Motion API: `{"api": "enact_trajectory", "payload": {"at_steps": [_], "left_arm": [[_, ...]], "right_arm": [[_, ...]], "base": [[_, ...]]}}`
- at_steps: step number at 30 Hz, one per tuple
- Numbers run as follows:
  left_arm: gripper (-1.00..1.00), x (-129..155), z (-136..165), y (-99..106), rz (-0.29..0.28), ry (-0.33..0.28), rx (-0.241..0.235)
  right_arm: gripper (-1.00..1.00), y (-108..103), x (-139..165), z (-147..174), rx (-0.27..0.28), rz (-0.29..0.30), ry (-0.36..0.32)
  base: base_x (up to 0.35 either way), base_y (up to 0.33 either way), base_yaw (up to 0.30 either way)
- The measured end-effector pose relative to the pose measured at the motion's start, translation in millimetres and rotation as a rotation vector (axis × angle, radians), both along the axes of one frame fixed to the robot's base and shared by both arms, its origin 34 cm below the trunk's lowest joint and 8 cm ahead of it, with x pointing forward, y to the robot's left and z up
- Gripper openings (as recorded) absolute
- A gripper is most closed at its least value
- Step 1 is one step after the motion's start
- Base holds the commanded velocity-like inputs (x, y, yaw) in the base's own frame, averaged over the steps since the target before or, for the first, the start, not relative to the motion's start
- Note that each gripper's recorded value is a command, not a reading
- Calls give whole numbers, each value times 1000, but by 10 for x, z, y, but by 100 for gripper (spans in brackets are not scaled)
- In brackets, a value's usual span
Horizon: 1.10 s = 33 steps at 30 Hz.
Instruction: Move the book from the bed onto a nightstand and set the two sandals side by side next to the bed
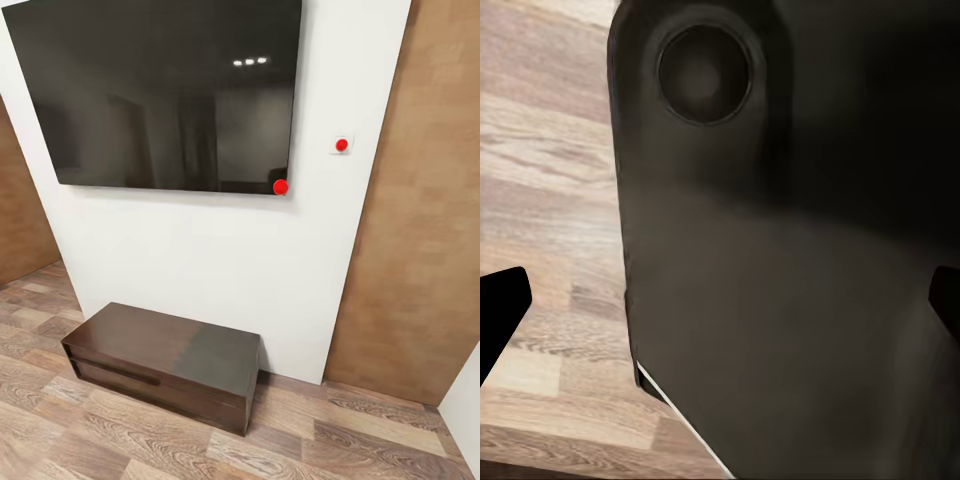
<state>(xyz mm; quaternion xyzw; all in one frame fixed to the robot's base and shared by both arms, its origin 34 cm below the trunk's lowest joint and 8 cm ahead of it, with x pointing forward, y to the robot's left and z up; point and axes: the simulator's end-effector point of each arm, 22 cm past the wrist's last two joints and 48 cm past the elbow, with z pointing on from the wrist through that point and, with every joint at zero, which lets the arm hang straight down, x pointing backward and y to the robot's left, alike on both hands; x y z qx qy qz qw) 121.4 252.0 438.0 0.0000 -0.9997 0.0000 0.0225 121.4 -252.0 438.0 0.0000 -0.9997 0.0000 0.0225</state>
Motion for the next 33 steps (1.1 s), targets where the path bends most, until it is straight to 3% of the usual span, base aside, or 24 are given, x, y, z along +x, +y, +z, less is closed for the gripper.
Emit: {"api": "enact_trajectory", "payload": {"at_steps": [3,7,33], "left_arm": [[100,-77,5,136,-6,2,18],[100,-136,9,154,-6,9,21],[100,-136,9,154,-6,9,21]], "right_arm": [[100,29,229,-6,-7,-1,-39],[100,29,436,-7,-7,-1,-69],[100,29,436,-7,-7,-1,-69]], "base": [[0,0,0],[0,0,0],[0,0,0]]}}
